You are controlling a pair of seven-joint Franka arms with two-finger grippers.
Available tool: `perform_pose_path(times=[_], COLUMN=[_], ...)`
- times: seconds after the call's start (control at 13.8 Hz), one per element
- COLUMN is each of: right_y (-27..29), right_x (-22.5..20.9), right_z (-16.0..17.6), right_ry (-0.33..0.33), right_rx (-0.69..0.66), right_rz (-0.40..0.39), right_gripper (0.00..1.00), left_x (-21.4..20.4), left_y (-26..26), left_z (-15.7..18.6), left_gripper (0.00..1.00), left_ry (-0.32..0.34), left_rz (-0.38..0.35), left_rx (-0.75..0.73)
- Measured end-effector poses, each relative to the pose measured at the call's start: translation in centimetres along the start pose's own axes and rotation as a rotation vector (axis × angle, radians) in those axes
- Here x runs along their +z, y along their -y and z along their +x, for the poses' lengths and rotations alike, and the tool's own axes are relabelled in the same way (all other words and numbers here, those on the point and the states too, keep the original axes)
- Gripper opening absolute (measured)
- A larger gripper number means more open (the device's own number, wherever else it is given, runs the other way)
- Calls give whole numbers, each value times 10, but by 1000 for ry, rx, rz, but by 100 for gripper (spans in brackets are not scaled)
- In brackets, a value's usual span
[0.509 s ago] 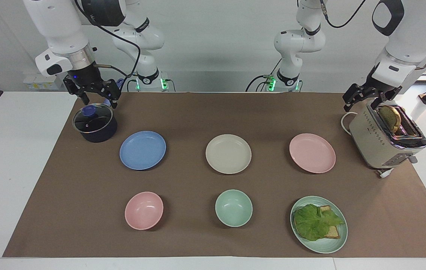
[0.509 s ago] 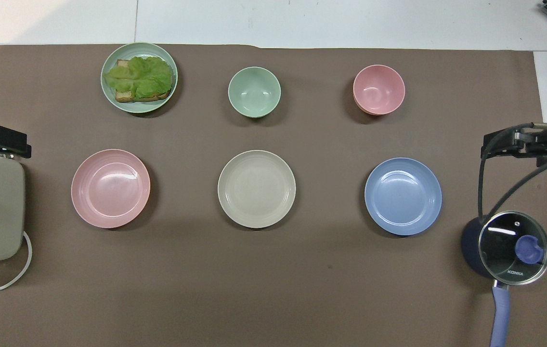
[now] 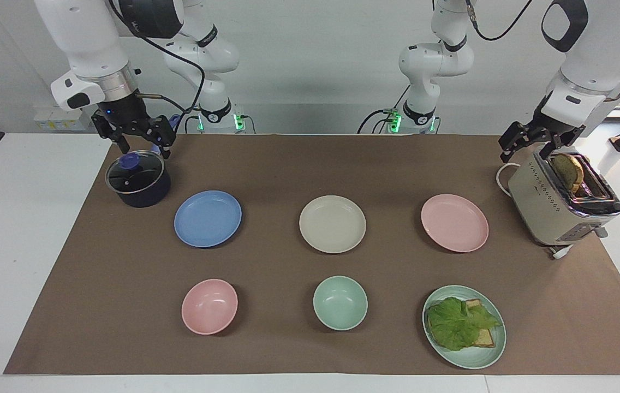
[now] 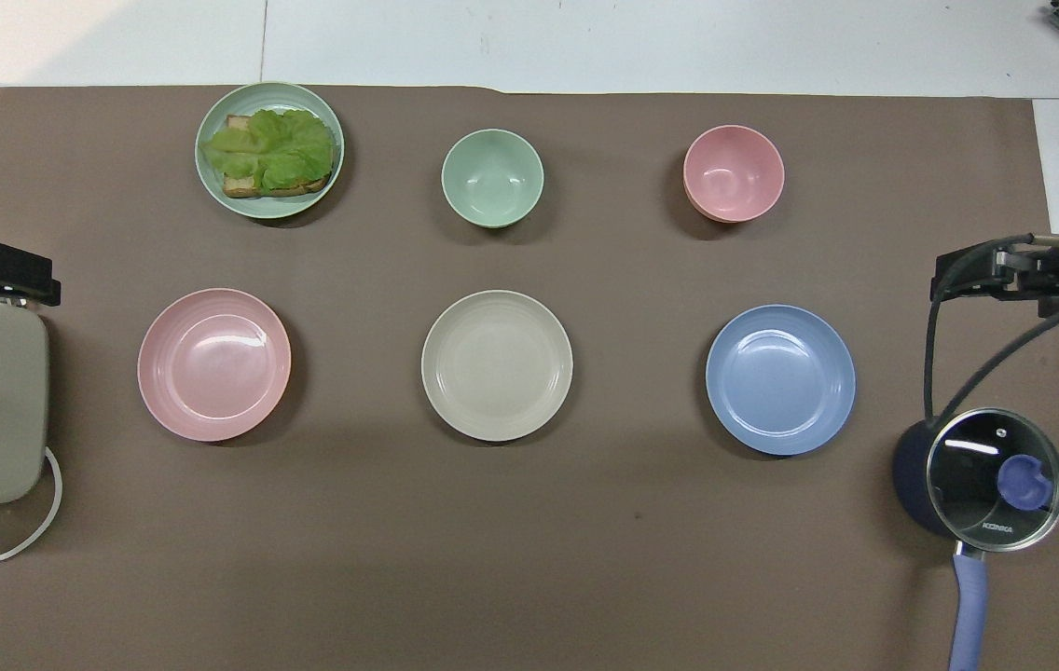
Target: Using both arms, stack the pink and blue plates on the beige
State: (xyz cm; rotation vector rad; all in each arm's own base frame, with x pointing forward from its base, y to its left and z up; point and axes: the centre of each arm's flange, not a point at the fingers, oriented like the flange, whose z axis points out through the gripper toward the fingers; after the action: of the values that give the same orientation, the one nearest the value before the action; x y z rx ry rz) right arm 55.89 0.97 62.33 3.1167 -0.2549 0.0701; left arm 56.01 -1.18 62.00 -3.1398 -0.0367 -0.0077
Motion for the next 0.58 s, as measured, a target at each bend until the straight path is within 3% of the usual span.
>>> perform_pose_path(times=[0.58], right_y=[-1], right_x=[1], right_z=[1], right_ry=[0], right_rx=[2], right_rz=[4], right_gripper=[100], left_x=[0], left_y=[0], left_z=[0], left_gripper=[100], left_ry=[0], left_rz=[0], left_rx=[0])
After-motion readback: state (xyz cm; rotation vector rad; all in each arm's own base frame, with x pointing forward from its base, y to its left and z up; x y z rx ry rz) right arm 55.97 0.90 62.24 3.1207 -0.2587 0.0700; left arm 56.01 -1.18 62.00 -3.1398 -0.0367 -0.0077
